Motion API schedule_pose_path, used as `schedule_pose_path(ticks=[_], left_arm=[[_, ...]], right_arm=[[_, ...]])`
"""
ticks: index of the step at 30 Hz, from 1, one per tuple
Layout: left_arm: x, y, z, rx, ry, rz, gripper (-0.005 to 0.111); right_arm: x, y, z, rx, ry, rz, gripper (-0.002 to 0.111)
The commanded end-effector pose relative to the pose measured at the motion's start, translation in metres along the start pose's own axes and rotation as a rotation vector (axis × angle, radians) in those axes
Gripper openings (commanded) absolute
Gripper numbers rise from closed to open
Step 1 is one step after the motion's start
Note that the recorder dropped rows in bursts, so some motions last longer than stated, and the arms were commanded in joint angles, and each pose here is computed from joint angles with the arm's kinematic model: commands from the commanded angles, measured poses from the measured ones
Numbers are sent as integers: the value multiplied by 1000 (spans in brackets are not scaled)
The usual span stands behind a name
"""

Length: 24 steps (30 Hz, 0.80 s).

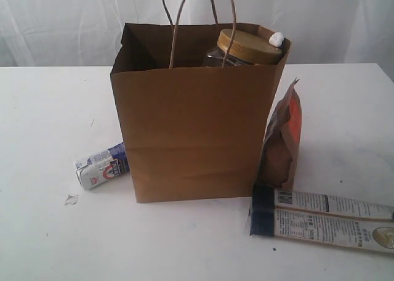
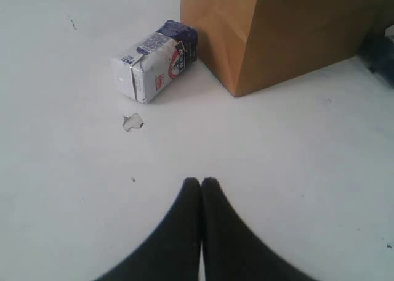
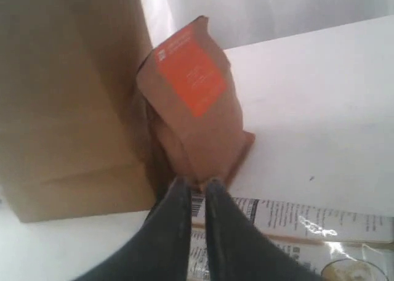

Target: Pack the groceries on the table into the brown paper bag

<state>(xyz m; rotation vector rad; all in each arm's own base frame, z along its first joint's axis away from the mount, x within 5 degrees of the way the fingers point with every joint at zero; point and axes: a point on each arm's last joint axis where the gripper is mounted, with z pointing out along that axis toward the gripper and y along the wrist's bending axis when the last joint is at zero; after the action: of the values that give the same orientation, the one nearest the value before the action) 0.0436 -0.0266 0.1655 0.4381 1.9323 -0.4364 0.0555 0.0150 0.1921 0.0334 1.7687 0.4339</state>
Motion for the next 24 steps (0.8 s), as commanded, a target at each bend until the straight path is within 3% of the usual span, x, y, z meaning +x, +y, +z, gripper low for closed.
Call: schedule_pose_path(ticks=[1, 7, 19, 24], left_arm=[[1, 0, 0, 5, 0, -3, 0], [1, 0, 0, 5, 0, -3, 0], [1, 0, 0, 5, 0, -3, 0], [1, 0, 0, 5, 0, -3, 0]], right_arm=[[0, -5, -2, 68, -47, 21, 9], [-2, -10, -3, 164, -78, 38, 9], [-2, -10, -3, 166, -78, 34, 9], [-2, -10, -3, 173, -64, -141, 9]])
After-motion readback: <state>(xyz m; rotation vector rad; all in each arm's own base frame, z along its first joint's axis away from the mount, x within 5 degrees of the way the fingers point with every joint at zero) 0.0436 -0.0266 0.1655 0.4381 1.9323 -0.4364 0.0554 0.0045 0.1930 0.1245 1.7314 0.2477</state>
